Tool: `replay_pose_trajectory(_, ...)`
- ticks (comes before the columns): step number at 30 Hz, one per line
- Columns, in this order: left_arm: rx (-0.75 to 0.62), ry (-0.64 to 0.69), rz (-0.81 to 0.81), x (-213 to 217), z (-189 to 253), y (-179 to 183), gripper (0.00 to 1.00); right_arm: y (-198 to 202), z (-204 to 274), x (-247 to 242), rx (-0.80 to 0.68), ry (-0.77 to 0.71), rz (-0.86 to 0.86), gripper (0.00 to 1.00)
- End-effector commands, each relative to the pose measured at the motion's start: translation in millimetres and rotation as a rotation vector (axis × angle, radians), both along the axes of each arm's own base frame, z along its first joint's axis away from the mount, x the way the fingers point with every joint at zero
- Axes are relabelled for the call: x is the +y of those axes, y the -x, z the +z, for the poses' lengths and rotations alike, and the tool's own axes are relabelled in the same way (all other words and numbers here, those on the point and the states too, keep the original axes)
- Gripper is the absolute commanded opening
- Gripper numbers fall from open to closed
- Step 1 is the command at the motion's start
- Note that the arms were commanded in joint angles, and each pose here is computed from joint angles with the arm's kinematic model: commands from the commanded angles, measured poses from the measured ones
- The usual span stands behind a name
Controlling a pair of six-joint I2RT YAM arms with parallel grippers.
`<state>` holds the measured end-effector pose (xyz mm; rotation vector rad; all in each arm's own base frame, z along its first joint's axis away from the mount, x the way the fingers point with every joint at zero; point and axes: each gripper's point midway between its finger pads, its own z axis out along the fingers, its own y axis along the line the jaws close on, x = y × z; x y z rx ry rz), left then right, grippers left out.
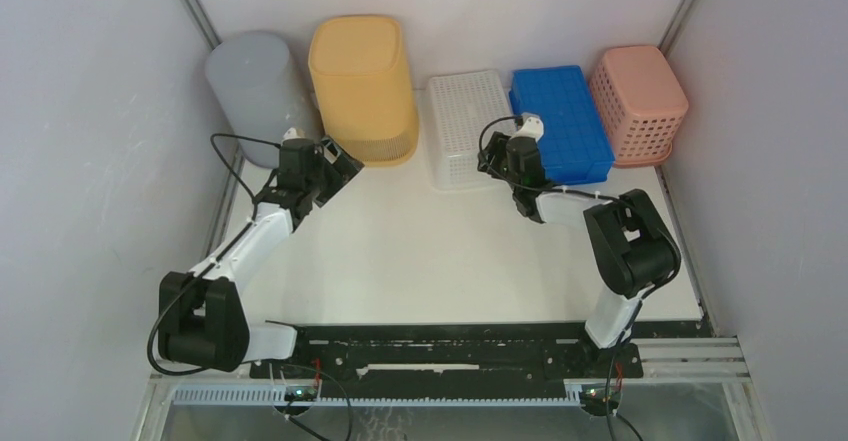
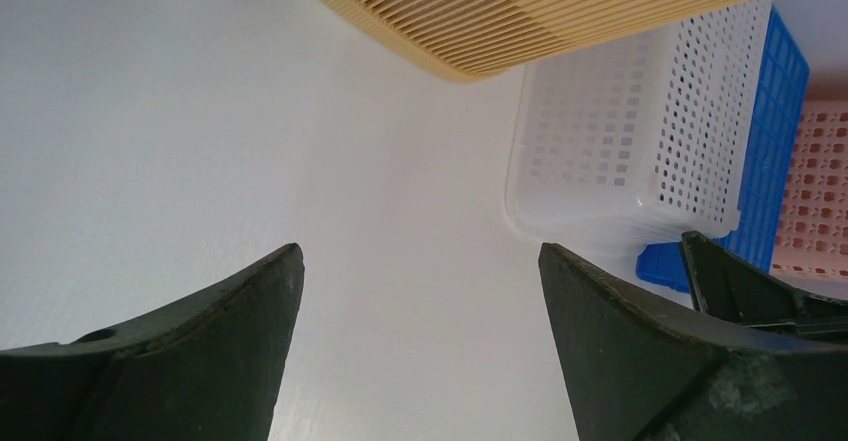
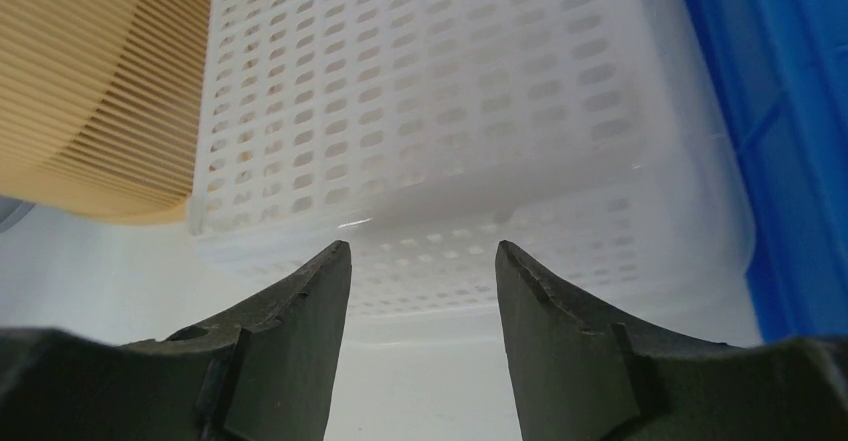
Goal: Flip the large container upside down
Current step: Adjust the container at the center of the board.
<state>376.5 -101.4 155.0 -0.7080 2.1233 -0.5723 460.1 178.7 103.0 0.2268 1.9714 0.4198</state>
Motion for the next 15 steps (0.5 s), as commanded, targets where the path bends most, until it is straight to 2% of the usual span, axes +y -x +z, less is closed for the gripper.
replay_pose_trajectory(1, -0.033, -0.006, -0.020, -0.7, 7.1, 5.7, 0.92, -12.6, 20.9, 22.6, -0.078, -0.044, 0.012, 0.64)
replay_pose_trajectory(15, -0.049, -0.010, -0.015, 4.9, 13.2, 9.9, 0.92, -13.1, 13.9, 83.8, -0.037, -0.082, 0.129, 0.64)
